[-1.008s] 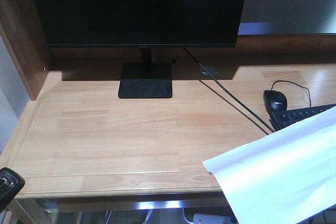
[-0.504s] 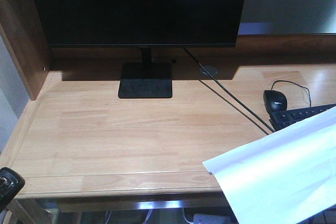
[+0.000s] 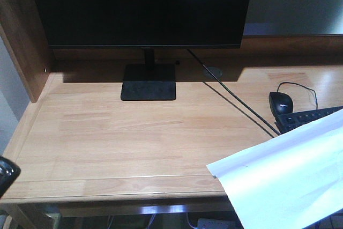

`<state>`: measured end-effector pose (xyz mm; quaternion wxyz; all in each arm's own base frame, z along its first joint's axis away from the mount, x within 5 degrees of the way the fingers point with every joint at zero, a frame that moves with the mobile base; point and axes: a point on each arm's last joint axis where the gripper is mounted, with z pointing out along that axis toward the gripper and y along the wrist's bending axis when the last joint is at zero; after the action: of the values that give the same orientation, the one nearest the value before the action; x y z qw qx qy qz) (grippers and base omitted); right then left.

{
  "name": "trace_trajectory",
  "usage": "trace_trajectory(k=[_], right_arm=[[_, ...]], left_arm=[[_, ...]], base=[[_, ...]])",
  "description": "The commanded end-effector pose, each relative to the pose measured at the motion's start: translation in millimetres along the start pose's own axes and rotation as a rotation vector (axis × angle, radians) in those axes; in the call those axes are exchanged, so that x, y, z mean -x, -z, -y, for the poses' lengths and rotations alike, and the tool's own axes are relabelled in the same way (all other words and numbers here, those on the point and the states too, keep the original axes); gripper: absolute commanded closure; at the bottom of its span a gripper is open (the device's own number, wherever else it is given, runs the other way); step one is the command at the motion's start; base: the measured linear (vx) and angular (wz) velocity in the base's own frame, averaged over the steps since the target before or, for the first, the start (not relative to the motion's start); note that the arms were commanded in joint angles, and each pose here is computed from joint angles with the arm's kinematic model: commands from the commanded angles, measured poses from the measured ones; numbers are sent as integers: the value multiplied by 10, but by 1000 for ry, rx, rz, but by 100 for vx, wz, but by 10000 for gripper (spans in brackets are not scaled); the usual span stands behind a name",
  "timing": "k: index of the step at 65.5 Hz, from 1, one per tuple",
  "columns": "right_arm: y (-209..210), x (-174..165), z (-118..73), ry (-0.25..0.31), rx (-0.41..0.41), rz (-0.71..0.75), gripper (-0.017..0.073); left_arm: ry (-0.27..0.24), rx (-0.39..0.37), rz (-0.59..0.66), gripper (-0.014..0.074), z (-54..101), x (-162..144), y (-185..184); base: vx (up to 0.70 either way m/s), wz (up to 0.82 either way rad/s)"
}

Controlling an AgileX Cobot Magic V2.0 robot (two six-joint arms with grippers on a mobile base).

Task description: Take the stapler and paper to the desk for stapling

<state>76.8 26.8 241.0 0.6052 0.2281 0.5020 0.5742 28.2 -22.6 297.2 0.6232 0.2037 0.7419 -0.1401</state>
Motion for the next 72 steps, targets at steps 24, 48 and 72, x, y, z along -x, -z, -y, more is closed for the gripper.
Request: trace_trajectory(k=[24, 48, 72], right_arm=[[-1, 8, -54, 14, 63, 10, 568], [-1, 8, -54, 14, 63, 10, 568], [-1, 8, -54, 14, 63, 10, 568]], left_arm=[[47, 14, -7, 601, -122, 658, -519], [-37, -97, -227, 601, -146, 834, -1300], [-158, -286, -348, 601, -125, 827, -2172]], base=[[0, 0], [0, 0], [0, 0]])
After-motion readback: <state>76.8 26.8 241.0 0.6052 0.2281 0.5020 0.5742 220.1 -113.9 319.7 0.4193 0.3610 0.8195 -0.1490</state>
